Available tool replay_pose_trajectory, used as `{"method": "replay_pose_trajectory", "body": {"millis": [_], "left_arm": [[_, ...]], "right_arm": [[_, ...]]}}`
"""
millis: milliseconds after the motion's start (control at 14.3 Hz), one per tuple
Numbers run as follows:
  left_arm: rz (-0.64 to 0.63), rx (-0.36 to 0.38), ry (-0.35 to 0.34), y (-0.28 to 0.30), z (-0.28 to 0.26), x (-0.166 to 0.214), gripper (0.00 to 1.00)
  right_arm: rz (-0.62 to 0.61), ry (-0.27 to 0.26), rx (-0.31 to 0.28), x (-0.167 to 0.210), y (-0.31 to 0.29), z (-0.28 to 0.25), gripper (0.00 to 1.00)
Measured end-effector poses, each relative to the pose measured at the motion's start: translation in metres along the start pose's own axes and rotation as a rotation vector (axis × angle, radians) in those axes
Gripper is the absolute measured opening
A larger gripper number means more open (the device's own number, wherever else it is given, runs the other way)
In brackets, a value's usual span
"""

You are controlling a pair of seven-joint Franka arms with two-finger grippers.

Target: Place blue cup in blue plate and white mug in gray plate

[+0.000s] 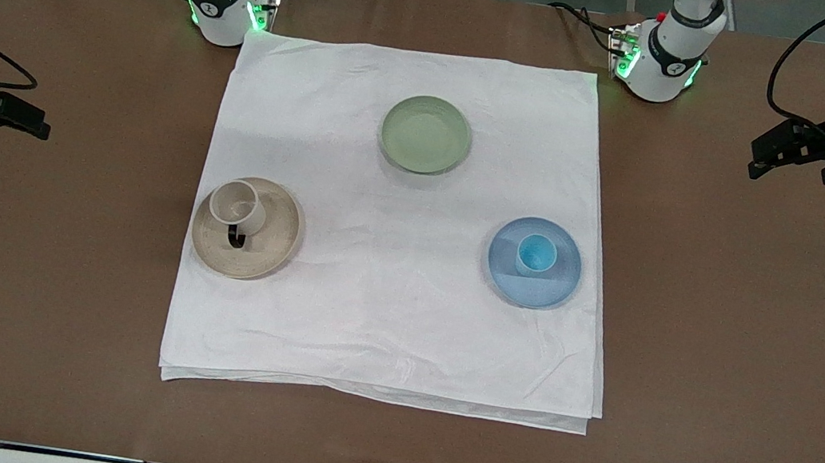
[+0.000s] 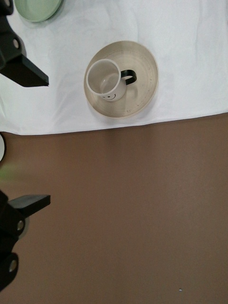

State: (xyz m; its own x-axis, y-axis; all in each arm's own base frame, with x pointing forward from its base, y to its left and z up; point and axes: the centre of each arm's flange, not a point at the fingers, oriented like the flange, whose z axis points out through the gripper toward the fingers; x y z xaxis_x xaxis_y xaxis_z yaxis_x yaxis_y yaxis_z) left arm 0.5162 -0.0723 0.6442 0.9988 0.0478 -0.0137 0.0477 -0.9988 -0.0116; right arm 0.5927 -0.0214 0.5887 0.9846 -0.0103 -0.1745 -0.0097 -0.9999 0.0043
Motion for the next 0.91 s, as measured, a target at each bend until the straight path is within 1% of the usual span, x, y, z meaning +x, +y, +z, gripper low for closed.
{"method": "replay_pose_trajectory", "body": {"millis": [140, 279, 558, 767, 907], "left_arm": [[0.0, 0.0, 0.001, 0.0, 0.0, 0.0, 1.0], [0.0, 0.0, 0.001, 0.0, 0.0, 0.0, 1.0], [0.0, -0.002, 0.001, 0.0, -0.001, 0.0, 1.0], [-0.001, -0.018, -0.002, 0.001, -0.001, -0.001, 1.0], [-0.001, -0.019, -0.002, 0.001, -0.001, -0.001, 1.0]], "right_arm": [[-0.001, -0.01, 0.0, -0.002, -0.001, 0.001, 1.0], [0.001, -0.007, 0.002, -0.008, 0.001, 0.0, 1.0], [0.012, 0.038, -0.003, -0.043, 0.01, 0.001, 1.0], [0.029, 0.049, 0.002, -0.069, 0.021, -0.004, 1.0], [0.029, 0.056, 0.003, -0.079, 0.021, -0.007, 1.0]]}}
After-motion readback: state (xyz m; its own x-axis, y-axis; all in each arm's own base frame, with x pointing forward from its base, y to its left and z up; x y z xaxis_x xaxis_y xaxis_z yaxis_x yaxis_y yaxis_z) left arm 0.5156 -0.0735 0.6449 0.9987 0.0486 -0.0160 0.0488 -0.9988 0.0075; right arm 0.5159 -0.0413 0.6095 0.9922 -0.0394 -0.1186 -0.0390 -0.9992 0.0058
